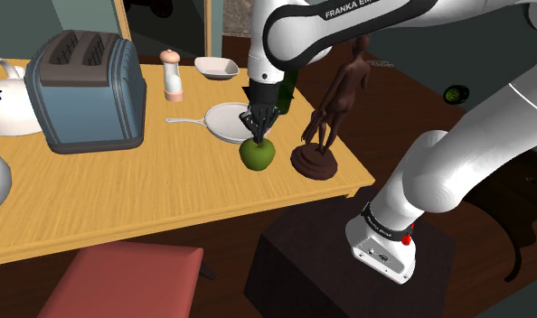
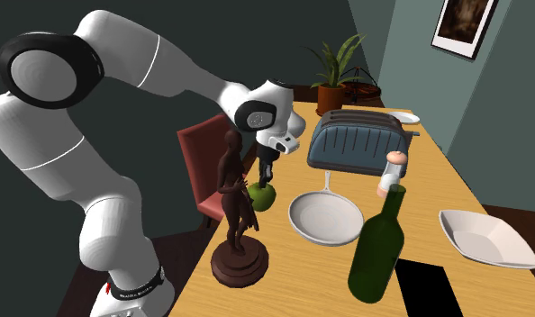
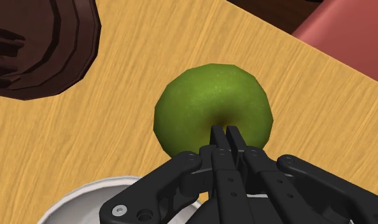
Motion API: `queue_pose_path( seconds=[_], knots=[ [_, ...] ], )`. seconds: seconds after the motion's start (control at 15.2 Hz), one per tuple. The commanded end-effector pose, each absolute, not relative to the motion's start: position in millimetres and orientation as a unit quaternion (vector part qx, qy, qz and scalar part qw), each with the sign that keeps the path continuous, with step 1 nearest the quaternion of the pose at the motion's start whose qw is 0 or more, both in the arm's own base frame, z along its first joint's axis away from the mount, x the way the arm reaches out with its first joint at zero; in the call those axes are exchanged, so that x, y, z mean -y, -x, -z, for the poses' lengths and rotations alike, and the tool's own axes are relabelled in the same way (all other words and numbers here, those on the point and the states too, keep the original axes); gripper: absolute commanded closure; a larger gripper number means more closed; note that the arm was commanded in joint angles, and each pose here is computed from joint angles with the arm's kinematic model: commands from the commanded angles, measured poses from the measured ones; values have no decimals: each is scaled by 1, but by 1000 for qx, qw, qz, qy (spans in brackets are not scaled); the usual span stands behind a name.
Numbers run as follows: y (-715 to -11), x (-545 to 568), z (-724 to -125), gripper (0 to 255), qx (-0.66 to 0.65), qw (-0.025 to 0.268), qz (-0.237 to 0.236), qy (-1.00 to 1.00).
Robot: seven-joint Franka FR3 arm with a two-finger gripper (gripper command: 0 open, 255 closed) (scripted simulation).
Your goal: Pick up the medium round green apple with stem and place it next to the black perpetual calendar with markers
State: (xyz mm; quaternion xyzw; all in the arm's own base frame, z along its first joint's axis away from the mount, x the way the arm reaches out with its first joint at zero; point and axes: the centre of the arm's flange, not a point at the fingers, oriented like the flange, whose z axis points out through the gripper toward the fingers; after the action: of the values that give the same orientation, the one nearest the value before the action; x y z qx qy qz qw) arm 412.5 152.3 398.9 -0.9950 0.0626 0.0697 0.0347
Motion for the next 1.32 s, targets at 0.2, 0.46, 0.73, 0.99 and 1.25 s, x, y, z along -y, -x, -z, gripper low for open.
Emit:
queue_pose_path(
  seconds=[0.2, 0.46, 0.73, 0.99, 1.25],
  knots=[
    [-412, -153, -426, 255, -63, 35, -70, 995],
    [-412, -153, -447, 255, -63, 35, -70, 995],
    [-412, -153, -468, 255, -63, 35, -70, 995],
    [-412, -153, -489, 255, -63, 35, -70, 995],
    [-412, -153, -510, 255, -63, 35, -70, 995]
  ],
)
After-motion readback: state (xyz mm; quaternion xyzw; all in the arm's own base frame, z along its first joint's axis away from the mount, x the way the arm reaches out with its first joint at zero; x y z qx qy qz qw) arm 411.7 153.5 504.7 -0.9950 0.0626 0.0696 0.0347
